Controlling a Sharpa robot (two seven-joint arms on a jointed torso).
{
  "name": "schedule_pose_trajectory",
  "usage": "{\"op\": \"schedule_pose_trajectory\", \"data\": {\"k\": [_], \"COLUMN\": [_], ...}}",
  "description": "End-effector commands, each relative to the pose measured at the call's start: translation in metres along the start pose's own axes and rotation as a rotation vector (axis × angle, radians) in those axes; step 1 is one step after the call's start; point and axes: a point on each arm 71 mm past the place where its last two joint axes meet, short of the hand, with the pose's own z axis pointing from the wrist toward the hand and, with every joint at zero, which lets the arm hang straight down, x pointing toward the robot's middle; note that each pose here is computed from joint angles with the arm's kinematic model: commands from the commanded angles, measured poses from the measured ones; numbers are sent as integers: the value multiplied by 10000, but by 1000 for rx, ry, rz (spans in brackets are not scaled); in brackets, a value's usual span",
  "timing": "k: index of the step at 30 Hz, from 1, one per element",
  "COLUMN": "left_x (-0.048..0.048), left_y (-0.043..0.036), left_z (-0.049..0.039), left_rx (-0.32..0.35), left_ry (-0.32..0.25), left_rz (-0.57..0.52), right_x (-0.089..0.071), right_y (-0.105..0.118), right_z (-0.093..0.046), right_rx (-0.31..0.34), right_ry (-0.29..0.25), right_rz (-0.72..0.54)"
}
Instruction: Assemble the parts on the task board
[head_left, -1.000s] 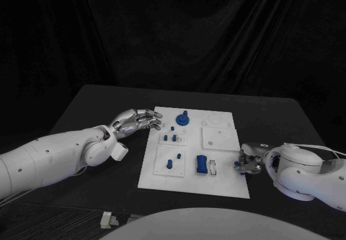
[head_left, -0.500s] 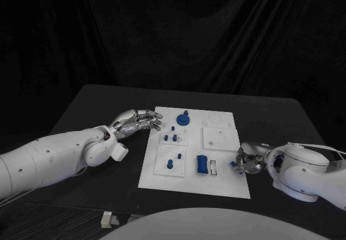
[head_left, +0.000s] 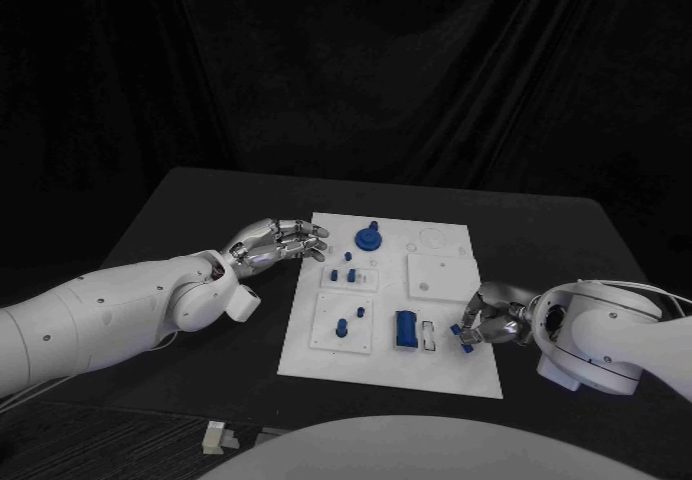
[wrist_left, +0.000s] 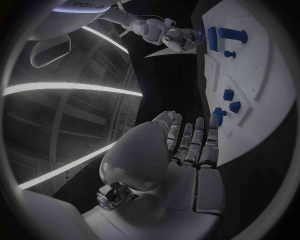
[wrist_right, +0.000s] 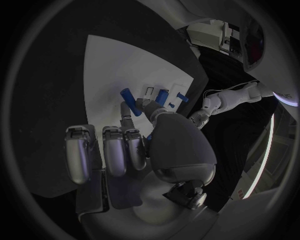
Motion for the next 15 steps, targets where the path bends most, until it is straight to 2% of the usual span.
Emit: {"op": "schedule_pose_trajectory", "data": {"k": [1,5,15], "left_x": [24,34,49], "left_y": [-3,-2,-1], "left_z": [17,27,40], "left_rx": [8,7,5], "left_ry": [7,11,17], "left_rz": [-8,-9,-12], "right_x": [38,45,3], "right_y": [2,14,-19], "right_z": [16,56,182], "right_rx": [27,48,91], "right_ry": [61,71,48], "right_rz": [68,85,103]}}
